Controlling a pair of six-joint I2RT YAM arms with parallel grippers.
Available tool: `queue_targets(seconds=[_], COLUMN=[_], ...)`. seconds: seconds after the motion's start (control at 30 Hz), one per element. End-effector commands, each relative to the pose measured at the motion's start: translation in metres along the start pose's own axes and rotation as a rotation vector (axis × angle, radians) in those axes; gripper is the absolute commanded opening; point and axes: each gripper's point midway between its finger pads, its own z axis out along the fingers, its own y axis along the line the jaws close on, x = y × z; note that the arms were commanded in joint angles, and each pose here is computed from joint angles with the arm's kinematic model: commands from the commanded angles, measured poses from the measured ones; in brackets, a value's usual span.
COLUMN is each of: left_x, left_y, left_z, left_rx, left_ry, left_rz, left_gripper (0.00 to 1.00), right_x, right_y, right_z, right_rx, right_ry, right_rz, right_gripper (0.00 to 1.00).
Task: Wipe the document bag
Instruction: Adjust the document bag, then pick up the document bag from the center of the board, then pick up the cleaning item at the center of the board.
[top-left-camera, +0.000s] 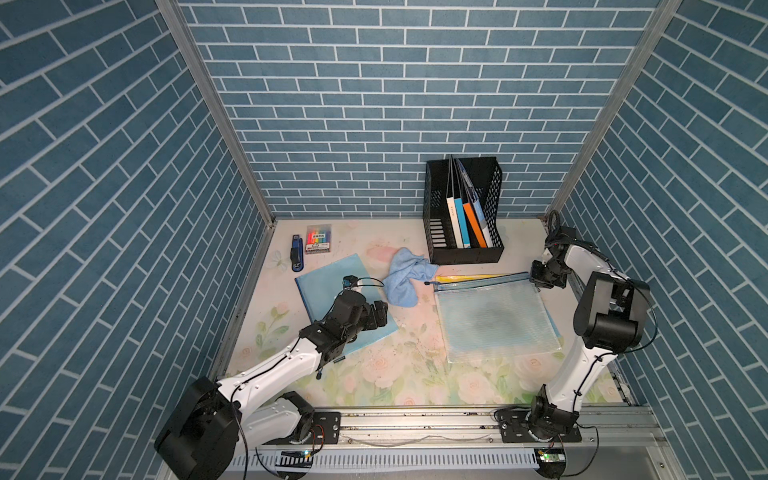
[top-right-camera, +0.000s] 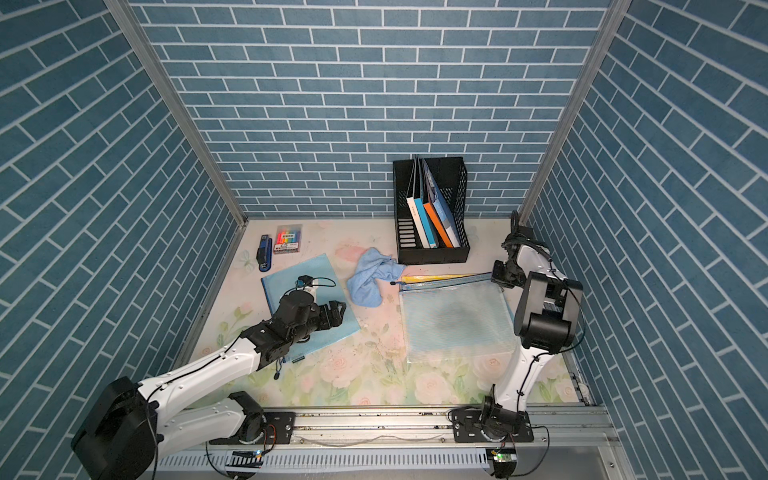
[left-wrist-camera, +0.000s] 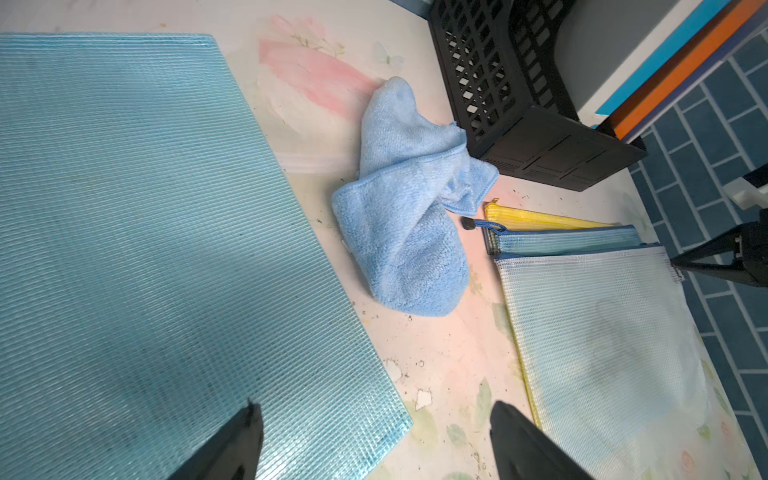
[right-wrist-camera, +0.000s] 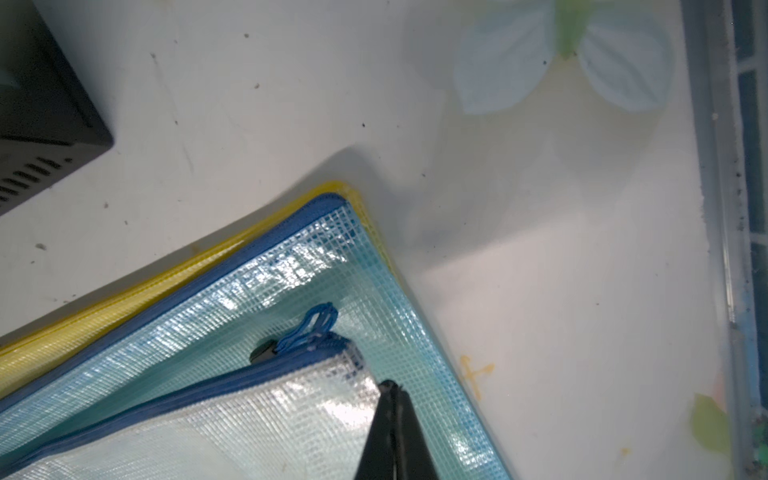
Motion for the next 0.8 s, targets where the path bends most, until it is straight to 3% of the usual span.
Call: queue_targets(seconds=[0.0,0.07,0.23,0.27,0.53,0.63,0.77], left_x=[-0.004,-0.010,-0.015,-0.013,0.004,0.009,0.015], left_y=[0.028,0.044,0.093,0.105,0.167,0.187,0.203], left_z=[-0.009,-0.017,-0.039,-0.043,-0.055,-0.053,-0.041], left_rx=[-0.103,-0.149,-0.250,-0.270,-0.341,-0.405,-0.396], left_ry=[-0.007,-0.025,-0.060,-0.063,-0.083,-0.076,-0.063], left_rz=[-0.062,-0.123,-0.287,-0.323,-0.517,-0.543,-0.572], left_gripper=[0.91,0.91,0.91,0.91,0.92,0.92,0.88], right_x=[-0.011,-0.022,-0.035,-0.035,-0.005,0.013,0.040], right_y=[-0.003,0.002,0.023,0.031,0.131,0.175,0.233], right_z=[-0.020,-0.044,-0.093,-0.102,-0.148,-0.156,-0.160], right_rx=[0.015,-0.003,-0.016,-0.015,-0.137,-0.245,-0.358], right_ry=[-0.085,-0.176,-0.301,-0.323,-0.480,-0.503,-0.526], right_rz=[-0.010,-0.018,-0.074,-0.097,-0.310,-0.372,-0.516], right_gripper=[0.51,0.66,0.82,0.95,0.95,0.94,0.93])
